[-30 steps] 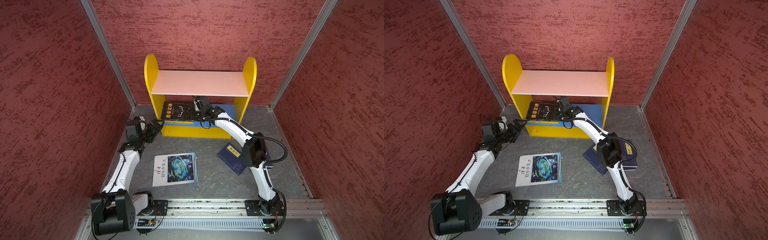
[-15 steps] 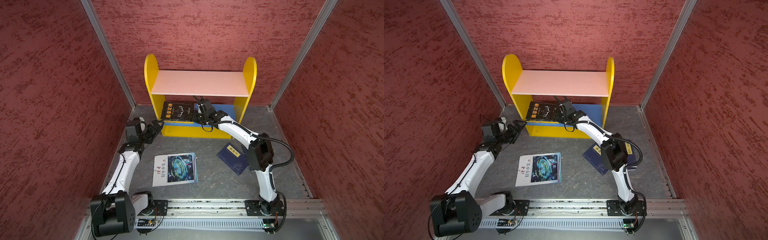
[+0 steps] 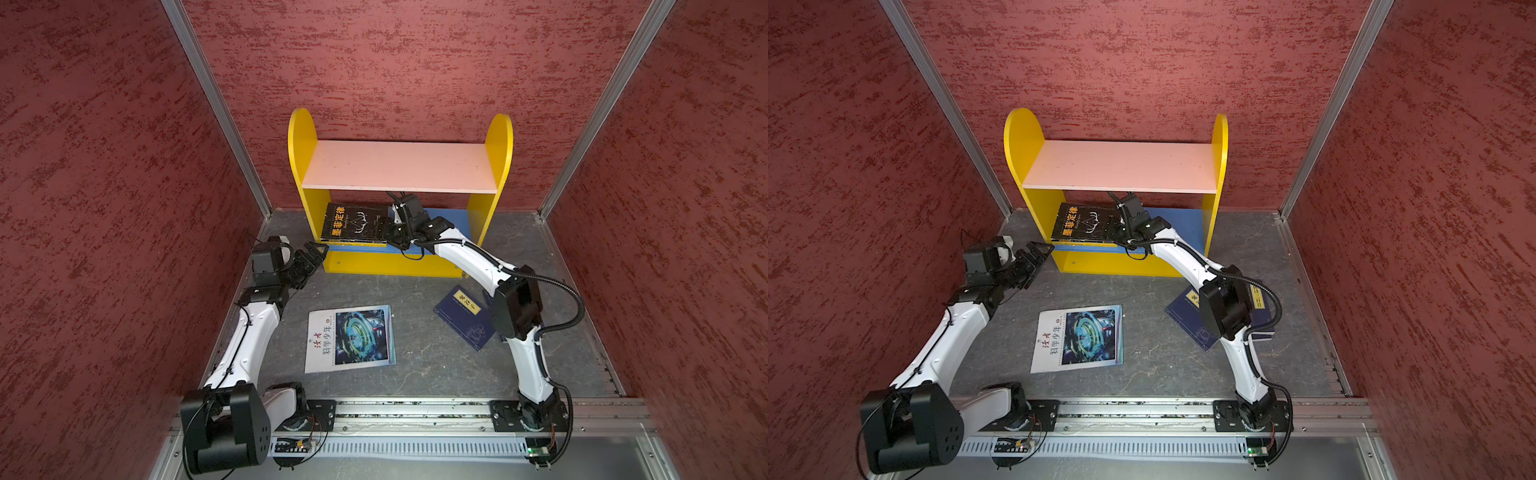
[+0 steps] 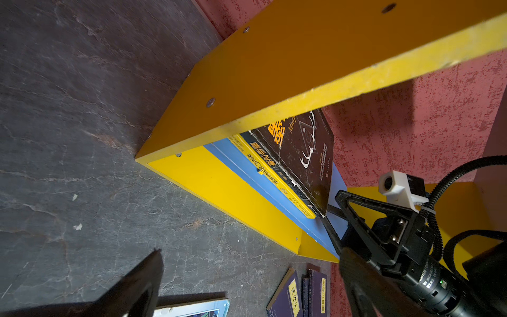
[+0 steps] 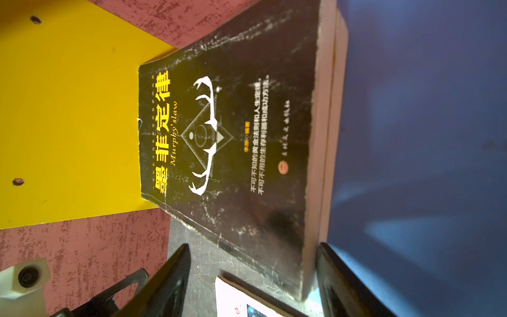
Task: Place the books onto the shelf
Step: 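Release the black book and draw both grippers back toward the table books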
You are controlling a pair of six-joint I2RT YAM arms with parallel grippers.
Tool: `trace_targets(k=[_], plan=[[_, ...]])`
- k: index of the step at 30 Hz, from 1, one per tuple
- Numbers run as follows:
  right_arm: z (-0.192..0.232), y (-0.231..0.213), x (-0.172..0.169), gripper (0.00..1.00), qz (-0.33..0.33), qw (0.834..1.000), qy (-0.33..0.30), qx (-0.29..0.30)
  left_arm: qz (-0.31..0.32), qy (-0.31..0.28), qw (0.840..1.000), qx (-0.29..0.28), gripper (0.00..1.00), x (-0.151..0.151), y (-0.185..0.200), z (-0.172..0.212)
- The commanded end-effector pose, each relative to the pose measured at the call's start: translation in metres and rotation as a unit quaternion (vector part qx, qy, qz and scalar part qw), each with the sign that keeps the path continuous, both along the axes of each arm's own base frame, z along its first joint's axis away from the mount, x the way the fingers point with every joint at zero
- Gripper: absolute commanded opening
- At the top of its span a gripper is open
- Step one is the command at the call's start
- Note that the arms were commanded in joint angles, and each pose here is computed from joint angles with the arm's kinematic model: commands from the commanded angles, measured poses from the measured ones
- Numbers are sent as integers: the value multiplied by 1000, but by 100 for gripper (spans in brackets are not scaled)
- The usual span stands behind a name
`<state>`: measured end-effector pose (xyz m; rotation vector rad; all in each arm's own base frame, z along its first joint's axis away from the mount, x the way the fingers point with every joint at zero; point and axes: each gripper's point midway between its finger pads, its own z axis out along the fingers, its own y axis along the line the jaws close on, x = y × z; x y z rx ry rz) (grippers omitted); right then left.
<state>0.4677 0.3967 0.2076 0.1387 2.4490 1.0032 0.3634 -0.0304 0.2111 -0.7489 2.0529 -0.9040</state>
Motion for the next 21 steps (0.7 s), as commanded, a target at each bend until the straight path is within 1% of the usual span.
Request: trace_targets(k=[1,9,14,16,21], plan=[[13,16,-1,73,19,1000,5,19,-2,-10,1000,9,100,-1,1,3],[4,15,-2,72,20,1000,16,9,-3,-9,1000,9,100,-2,1,3],[17,7,-4,72,12,1000,-19,-3,-4,-6,1000,7,100,-2,0,0],[26,2,-6,73,9,999,-37,4,-2,-3,1000,6,100,-2,0,-2],[32,-14,-27,75,9,998,-61,22,10,16,1000,8,100,-8,4,-15]])
